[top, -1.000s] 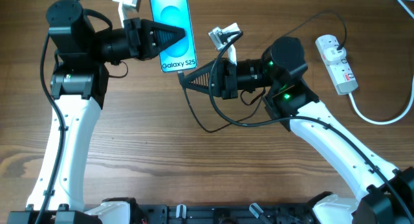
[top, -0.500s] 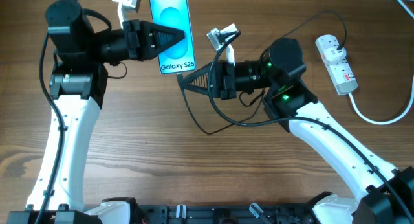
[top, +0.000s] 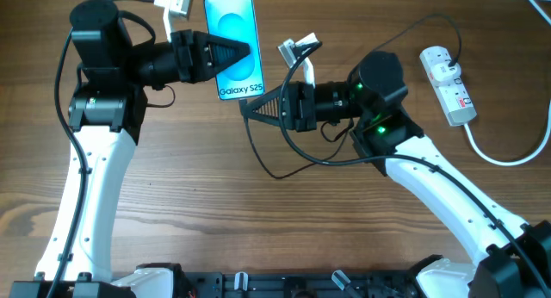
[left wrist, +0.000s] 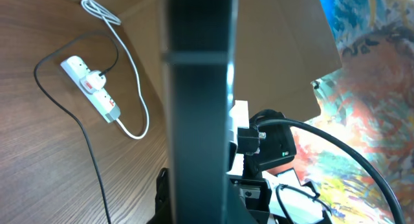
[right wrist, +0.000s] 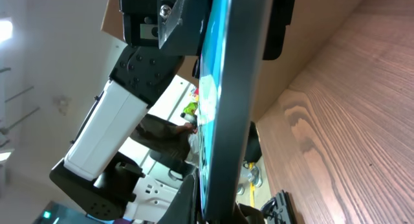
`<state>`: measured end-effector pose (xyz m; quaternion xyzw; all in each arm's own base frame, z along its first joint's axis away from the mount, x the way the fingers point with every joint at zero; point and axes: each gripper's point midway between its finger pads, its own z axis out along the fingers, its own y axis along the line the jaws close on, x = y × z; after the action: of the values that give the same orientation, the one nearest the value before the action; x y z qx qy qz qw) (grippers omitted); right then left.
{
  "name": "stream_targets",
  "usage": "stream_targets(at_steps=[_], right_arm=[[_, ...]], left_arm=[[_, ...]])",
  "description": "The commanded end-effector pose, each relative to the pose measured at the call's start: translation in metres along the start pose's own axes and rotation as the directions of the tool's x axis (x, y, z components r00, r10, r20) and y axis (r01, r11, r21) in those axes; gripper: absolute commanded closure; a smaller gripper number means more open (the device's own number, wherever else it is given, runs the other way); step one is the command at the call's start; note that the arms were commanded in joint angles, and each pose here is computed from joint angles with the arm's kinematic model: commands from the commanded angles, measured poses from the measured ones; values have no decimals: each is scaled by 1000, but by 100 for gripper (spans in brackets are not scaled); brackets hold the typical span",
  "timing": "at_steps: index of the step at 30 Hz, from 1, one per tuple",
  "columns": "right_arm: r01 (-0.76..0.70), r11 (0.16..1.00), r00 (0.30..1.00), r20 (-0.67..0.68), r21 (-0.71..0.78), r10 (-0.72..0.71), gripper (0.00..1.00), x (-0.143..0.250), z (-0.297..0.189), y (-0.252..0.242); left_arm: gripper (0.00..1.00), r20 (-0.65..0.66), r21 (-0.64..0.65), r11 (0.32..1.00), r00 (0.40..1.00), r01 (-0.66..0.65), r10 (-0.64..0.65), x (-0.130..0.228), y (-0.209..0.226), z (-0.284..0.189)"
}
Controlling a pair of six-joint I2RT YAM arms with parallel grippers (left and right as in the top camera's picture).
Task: Plug charger to phone and switch on socket
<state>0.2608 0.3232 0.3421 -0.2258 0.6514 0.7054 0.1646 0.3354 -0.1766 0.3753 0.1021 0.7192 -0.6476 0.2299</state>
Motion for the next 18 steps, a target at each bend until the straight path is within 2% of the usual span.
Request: stream_targets(at_steps=[1, 4, 9, 11, 12, 13, 15, 18], right_arm=[[113, 991, 977, 174, 68, -123, 96, -44, -15, 2], [115, 991, 977, 175, 69, -125, 96, -44, -15, 2], [109, 991, 972, 199, 80, -123, 95, -49, -16, 1], [123, 989, 972, 190, 78, -135, 33, -47, -16, 2], [133, 988, 973, 179, 74, -144, 13, -45, -16, 2], [156, 985, 973, 158, 68, -165, 2, -41, -15, 3], [228, 973, 970, 75, 47, -231, 0, -26, -13, 3], [227, 973, 974, -12, 45, -227, 0, -7, -13, -10]], left_arm=[[96, -108, 88, 996, 993, -30, 39, 25, -21, 6], [96, -121, 81, 996, 993, 23, -13, 29, -18, 6], [96, -121, 80, 996, 992, 27, -17, 30, -17, 6], [96, -117, 76, 997, 993, 25, -17, 29, -16, 6], [96, -113, 72, 997, 993, 25, -16, 28, -16, 6], [96, -112, 73, 997, 994, 17, -9, 28, -16, 6], [96, -109, 78, 997, 994, -24, 32, 28, -16, 6], [96, -106, 75, 997, 994, -30, 38, 28, -15, 6]])
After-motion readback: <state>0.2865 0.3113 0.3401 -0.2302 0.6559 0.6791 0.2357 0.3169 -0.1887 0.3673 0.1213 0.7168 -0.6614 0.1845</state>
